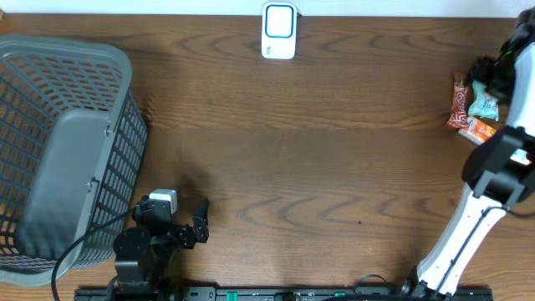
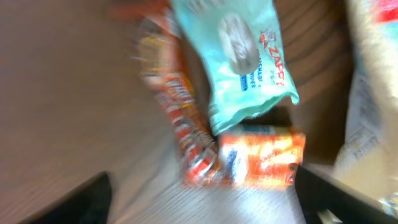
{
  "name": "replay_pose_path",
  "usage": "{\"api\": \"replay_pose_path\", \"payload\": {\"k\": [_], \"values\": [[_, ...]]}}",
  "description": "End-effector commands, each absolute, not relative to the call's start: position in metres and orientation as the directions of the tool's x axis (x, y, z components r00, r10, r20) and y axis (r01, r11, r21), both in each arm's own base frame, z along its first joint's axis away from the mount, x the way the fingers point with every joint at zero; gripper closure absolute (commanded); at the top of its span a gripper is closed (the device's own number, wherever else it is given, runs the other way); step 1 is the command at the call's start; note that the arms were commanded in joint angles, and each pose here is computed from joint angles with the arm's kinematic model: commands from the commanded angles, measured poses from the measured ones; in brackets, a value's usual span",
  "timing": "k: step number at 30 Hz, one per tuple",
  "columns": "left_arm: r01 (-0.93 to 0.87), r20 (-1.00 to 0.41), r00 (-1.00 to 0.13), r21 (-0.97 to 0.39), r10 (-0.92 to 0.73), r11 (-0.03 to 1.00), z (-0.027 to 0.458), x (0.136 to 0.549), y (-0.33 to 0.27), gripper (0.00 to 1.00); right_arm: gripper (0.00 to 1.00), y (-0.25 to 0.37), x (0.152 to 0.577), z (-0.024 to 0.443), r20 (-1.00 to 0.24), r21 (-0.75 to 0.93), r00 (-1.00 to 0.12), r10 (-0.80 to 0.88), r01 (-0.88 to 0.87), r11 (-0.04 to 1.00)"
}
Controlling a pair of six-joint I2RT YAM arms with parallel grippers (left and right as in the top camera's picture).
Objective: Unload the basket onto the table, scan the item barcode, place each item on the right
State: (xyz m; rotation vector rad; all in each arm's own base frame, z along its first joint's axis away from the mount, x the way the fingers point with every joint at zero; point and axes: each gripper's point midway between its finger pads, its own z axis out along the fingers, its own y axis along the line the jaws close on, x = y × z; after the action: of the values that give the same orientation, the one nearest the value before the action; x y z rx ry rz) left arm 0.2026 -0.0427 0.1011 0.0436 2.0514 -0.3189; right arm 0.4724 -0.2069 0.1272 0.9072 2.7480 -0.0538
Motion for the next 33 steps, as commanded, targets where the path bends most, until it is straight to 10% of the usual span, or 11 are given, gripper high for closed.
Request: {"api": "replay_pose_path", "payload": {"k": [1, 15, 33], "values": [[0.173, -0.861, -0.5, -0.207, -0.095, 0.963, 0.095, 0.201, -0.044, 0.0, 0.07, -0.177, 0.466, 0.236, -0.403, 0.206, -0.696, 0.594, 0.563, 0.8], [0.173, -0.861, -0.5, -0.207, -0.095, 0.963, 0.095, 0.201, -0.044, 0.0, 0.01, -0.092, 0.317, 0.473, -0.797, 0.27, -0.43, 0.424, 0.374, 0.887], [0.173, -0.861, -0.5, -0.207, -0.095, 0.963, 0.095, 0.201, -0.044, 0.0, 0.01, -0.017, 0.095, 0.564, -0.961, 0.258, -0.028, 0.274, 0.258, 0.931]]}}
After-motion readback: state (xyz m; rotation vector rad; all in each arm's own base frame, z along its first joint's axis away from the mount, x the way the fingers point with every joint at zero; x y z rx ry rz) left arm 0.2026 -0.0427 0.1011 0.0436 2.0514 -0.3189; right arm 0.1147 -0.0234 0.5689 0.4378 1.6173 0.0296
